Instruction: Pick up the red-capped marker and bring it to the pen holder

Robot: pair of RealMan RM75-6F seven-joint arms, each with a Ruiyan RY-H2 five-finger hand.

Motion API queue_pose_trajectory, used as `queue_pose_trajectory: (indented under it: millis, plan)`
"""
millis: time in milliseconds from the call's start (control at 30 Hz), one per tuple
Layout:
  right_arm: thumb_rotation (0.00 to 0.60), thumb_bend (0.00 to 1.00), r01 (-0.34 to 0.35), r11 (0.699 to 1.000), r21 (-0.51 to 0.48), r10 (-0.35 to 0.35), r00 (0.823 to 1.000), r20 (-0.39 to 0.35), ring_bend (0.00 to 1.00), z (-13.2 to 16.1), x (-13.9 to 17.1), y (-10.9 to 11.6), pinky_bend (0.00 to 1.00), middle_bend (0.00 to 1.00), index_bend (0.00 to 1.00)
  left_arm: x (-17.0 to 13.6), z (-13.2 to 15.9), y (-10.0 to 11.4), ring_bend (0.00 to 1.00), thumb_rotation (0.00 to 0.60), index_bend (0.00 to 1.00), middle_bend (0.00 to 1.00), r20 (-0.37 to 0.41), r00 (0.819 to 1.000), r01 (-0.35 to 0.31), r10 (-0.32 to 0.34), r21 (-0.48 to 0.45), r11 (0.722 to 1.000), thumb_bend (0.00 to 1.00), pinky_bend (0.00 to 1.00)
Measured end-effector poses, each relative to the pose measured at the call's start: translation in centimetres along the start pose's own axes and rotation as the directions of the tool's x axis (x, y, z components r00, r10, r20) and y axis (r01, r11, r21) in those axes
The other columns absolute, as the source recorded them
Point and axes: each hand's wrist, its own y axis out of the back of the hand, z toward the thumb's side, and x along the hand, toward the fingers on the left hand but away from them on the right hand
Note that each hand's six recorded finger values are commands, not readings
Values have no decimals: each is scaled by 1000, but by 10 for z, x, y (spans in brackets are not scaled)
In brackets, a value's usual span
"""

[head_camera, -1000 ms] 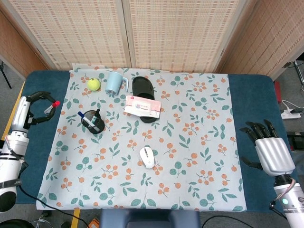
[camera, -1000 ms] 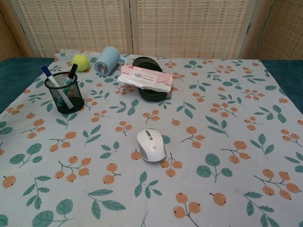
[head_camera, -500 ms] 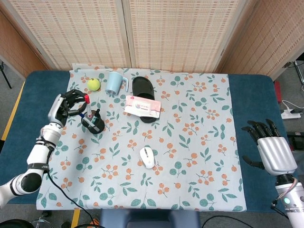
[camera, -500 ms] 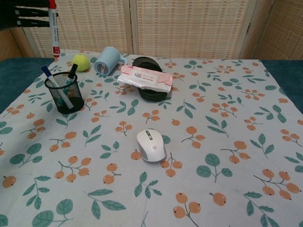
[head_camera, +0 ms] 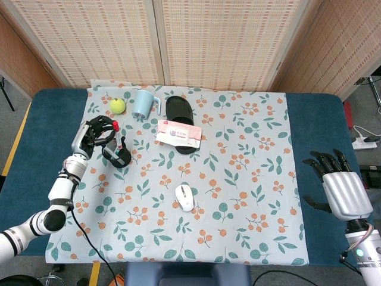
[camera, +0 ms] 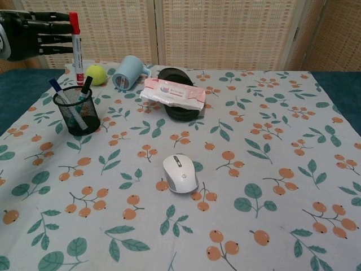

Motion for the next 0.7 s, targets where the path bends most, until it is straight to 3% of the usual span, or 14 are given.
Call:
queue_pose_trajectory:
  millis: [300, 400, 467, 567, 700]
  plan:
    - [600, 98, -5, 1000, 6, 5, 1000, 4, 127, 0, -1, -2, 16, 128, 242, 12, -20, 16, 214, 600, 567, 568, -17, 1000, -25, 25, 30, 999, 372, 249]
    - [600, 98, -9, 1000, 8, 9, 1000, 4, 127, 1, -1, -3, 16, 128, 241, 11, -22, 16, 144, 600, 492, 445, -19, 1000, -11, 12, 31, 999, 372, 226]
    - [600, 98, -11, 1000, 8, 11, 1000, 1, 126, 2, -1, -4, 16, 128, 241, 10, -23, 14, 69, 600, 370, 286, -19, 1000, 5, -4, 32, 999, 372, 191]
    - [600, 98, -9, 1000, 8, 9, 1000, 1, 127, 2, -1, -3, 16, 128, 240, 10, -24, 11, 7, 600, 220, 155, -21, 999, 28, -28, 33, 999, 371, 153]
    - [600, 98, 0, 1000, 5, 0, 1000, 2, 127, 2, 0, -1, 16, 128, 240, 11, -28, 12, 0, 600, 159, 101, -24, 999, 40, -39, 40, 998, 371, 133]
